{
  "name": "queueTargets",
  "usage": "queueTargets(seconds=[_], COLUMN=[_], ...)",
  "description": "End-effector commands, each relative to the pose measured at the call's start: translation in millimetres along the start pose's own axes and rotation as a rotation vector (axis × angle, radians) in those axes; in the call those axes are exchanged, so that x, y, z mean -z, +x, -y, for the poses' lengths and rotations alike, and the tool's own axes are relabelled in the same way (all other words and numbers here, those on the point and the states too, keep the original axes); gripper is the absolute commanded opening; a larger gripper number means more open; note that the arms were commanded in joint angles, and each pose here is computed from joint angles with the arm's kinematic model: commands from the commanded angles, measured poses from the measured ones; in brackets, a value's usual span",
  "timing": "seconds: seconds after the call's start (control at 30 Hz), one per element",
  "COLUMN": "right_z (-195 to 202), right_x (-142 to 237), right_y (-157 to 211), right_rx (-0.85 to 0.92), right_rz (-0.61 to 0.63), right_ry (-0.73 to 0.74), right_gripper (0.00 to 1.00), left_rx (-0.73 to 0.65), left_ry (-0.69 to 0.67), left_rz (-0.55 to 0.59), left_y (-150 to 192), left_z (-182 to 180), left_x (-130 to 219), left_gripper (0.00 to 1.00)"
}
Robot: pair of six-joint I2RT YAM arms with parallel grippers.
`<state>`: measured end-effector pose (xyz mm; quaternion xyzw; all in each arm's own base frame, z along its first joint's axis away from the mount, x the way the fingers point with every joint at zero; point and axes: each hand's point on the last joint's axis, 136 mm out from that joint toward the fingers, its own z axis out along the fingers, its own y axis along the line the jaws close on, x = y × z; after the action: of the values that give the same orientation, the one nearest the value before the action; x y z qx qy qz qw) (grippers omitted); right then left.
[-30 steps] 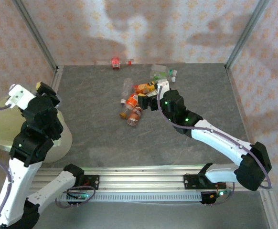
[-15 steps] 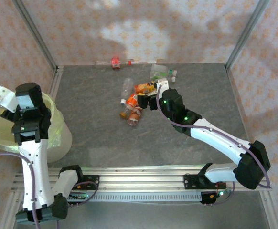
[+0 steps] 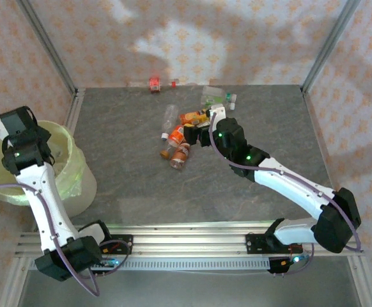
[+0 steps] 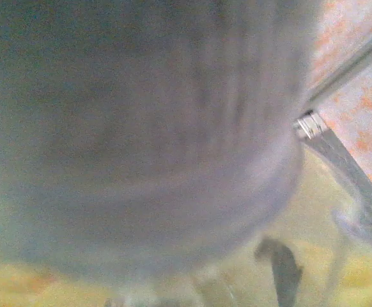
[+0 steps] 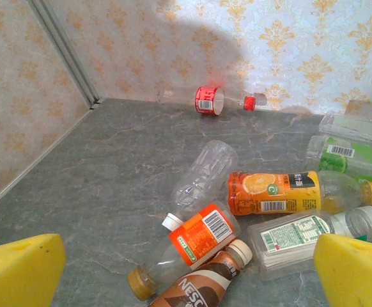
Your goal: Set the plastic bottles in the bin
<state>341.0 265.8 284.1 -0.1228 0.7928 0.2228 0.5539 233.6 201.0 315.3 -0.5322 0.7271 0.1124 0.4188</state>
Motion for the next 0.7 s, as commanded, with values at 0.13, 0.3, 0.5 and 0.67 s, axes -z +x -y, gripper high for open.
queueTargets(seconds=[0.13,0.3,0.5,0.67], right_z=[2,1,8,20], right_x=[-7,-7,-7,-7], right_y=[1,-2,-4,-4], right_rx=[-0.030,-0.029,-0.036,-0.089], right_rz=[-0.011,-0.005,0.002,0.001], right_ry=[0.012,0.013,0.046,0.085], right_gripper=[1.00,1.00,1.00,1.00], left_rx=[0.017,0.015,0.067,0.101], left_ry=[0.007,0.023,0.121,0.248], left_rz=[-0.087,-0.120,-0.089,-0.093], left_y=[11,13,6,0], left_z=[5,10,22,42], left_x=[-14,-12,7,29], left_gripper=[0.78,0.87,0.92,0.94])
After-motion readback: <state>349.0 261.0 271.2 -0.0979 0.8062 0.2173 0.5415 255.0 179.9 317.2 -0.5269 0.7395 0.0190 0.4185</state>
